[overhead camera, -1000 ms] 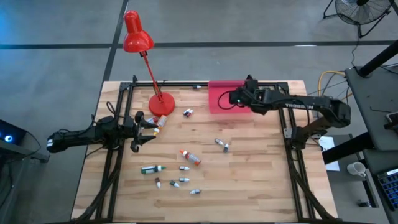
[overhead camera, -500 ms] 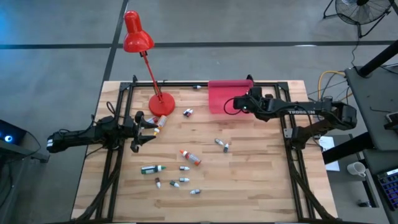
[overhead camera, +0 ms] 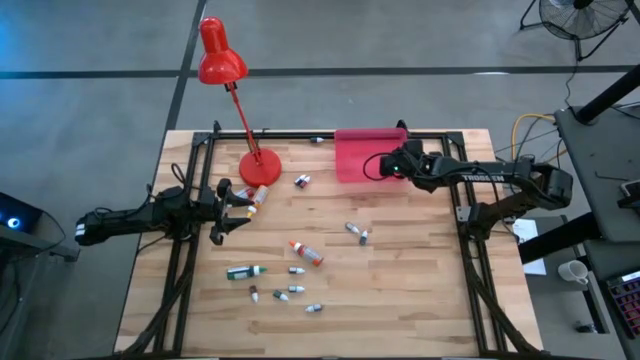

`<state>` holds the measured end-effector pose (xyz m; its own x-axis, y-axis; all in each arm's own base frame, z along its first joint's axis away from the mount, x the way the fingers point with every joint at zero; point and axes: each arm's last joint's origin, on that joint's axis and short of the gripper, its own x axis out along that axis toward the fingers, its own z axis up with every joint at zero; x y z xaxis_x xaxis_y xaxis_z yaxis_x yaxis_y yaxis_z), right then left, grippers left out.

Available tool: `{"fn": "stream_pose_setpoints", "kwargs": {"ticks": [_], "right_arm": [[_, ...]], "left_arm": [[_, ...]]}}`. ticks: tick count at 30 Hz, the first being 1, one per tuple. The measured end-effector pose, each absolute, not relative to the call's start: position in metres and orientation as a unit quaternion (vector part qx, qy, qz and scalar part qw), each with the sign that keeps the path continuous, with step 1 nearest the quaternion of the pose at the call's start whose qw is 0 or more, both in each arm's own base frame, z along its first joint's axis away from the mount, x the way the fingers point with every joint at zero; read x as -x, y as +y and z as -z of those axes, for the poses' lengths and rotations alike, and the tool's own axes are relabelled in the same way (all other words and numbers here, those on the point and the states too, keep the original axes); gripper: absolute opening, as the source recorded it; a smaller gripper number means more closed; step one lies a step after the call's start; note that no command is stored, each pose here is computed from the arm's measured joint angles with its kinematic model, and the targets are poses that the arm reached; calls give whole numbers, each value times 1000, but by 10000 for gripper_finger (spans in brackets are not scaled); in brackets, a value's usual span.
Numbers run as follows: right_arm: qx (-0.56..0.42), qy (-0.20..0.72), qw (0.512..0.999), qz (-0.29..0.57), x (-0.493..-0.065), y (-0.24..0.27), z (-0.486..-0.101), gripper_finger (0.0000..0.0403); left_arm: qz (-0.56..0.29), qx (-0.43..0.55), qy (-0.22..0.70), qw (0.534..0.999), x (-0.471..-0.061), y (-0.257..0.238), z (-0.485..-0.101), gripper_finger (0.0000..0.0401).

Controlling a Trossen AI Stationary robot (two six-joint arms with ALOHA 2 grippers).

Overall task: Pick & Place food coloring
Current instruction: Put the large yellow food coloring bottle into the red bin, then put the small blue food coloring bottle into the red bin

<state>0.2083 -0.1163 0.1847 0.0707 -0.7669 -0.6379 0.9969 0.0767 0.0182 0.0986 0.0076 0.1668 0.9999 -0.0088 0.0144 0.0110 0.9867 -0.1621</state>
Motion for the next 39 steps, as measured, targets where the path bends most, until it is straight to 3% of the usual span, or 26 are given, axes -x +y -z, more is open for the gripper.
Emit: {"fn": "stream_pose_setpoints", "kwargs": {"ticks": [18,28,32,39], "right_arm": [[-205,293,703,614,-206,-114,-184,179],[-192,319,711,597,-194,-108,-220,222],[-226,354,735,532,-192,-100,-233,234],[-295,442,783,322,-203,-78,-224,238]], "left_arm": [[5,81,-7,997,-99,8,-167,220],[5,81,-7,997,-99,8,-167,220],[5,81,-7,997,-99,8,-167,220],[5,81,-7,997,-99,8,-167,220]]}}
